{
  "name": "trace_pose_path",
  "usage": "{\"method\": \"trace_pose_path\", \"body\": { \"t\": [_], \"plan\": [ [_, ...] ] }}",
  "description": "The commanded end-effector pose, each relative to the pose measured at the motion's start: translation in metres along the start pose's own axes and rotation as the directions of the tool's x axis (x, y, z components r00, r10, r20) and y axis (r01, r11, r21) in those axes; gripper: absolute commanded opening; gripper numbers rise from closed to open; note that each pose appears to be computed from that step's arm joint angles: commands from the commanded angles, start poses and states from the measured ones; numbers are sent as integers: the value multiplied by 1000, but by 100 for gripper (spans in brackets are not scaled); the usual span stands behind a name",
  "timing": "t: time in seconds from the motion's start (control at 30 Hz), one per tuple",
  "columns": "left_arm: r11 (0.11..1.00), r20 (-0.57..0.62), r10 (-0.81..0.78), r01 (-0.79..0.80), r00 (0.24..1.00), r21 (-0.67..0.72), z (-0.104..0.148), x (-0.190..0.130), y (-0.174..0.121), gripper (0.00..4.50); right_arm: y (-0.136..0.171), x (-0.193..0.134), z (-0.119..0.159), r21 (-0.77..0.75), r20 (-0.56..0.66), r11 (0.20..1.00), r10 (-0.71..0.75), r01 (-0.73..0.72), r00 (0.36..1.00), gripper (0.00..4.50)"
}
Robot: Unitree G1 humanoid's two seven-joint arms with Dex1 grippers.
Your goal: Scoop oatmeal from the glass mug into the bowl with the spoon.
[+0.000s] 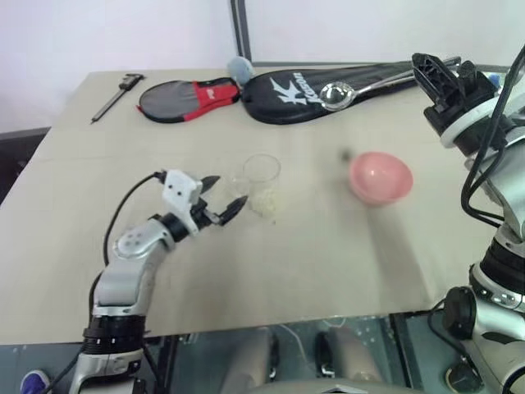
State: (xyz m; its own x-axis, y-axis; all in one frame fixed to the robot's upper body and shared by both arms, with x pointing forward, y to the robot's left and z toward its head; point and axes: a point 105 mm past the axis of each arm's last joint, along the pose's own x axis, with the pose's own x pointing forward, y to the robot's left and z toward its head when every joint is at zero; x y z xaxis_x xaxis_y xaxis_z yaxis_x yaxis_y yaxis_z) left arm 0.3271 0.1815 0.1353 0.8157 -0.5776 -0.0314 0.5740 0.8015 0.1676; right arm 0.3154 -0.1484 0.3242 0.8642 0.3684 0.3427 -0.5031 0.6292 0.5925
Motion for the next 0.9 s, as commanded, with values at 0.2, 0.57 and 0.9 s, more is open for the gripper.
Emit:
{"method": "trace_pose_path", "body": {
  "t": [0.2,0.57,0.9],
  "plan": [
    [991,72,118,-122,990,51,20,11,-6,393,15,-9,4,-21,19,998,52,-52,998,0],
    [980,82,190,-194,978,40,20,17,-5,325,14,-9,0,-27,2,998,56,-56,998,0],
    [966,89,253,-256,963,20,17,26,-12,157,14,-10,-3,-33,-2,998,53,-53,999,0]
  ]
}}
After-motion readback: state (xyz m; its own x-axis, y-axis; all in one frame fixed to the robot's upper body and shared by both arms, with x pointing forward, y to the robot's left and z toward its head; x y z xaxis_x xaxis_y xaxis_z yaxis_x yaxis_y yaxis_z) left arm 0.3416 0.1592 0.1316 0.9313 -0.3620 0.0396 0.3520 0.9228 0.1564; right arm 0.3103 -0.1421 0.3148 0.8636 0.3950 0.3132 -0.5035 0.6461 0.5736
